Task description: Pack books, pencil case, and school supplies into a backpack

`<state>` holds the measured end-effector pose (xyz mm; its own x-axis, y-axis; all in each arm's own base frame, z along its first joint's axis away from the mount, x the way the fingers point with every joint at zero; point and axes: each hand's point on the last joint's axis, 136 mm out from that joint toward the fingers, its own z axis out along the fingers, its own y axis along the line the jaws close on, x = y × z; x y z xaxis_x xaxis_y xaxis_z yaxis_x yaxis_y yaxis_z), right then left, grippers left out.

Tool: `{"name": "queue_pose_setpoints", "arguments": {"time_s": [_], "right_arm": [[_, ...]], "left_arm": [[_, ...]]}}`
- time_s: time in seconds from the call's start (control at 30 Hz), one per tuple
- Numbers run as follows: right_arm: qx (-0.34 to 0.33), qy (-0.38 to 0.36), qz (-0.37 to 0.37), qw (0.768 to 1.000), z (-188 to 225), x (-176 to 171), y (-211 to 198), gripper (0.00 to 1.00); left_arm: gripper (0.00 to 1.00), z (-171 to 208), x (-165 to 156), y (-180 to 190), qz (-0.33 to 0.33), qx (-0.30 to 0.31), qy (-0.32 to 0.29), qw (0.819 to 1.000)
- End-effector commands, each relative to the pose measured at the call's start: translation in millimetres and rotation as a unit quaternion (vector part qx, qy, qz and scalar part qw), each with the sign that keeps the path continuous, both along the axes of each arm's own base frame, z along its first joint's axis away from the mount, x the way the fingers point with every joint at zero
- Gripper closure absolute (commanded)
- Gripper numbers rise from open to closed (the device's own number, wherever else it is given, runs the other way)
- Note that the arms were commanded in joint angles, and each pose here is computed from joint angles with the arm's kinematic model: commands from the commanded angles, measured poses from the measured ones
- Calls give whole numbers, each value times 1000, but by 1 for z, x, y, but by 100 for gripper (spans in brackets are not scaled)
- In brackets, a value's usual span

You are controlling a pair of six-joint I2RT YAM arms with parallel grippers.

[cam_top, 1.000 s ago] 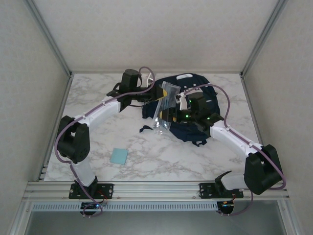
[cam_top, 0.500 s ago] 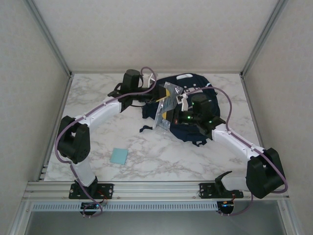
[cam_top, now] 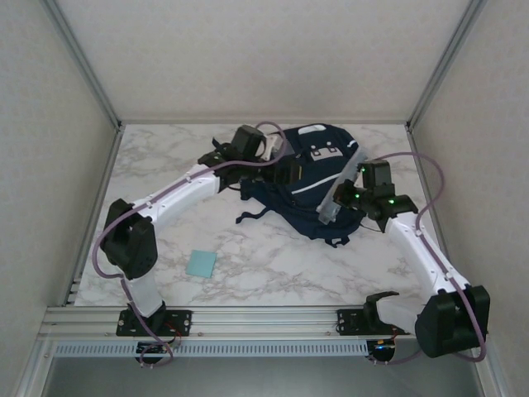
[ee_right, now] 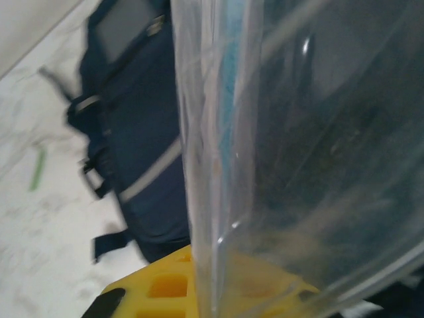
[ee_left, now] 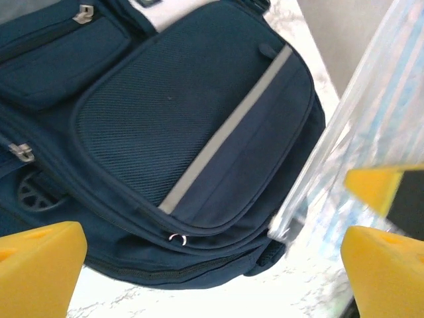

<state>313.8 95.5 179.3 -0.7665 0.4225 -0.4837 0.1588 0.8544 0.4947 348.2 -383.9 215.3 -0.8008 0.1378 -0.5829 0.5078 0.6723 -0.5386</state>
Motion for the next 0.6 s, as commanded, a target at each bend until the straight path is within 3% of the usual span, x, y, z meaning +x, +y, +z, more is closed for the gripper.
{"name": "queue_pose_setpoints", "arguments": {"time_s": [0.0, 0.2, 0.37, 0.5, 0.57], "right_arm": [[-74, 0, -76, 994, 12, -15, -50, 100], [-151, -20, -131, 980, 37, -31, -100, 100], [-177, -24, -138, 974, 50, -39, -114, 100], [-168, -28, -132, 976, 53, -40, -112, 100], [-161, -27, -126, 979, 51, -40, -109, 100]], "left_arm": [[4, -32, -8, -16, -35, 92, -42, 994], [7, -66, -33, -63, -122, 173, -78, 974], [12, -89, -43, -89, -170, 210, -87, 959], [23, -102, -38, -98, -179, 224, -88, 954], [38, -107, -31, -99, -171, 236, -93, 952]]}}
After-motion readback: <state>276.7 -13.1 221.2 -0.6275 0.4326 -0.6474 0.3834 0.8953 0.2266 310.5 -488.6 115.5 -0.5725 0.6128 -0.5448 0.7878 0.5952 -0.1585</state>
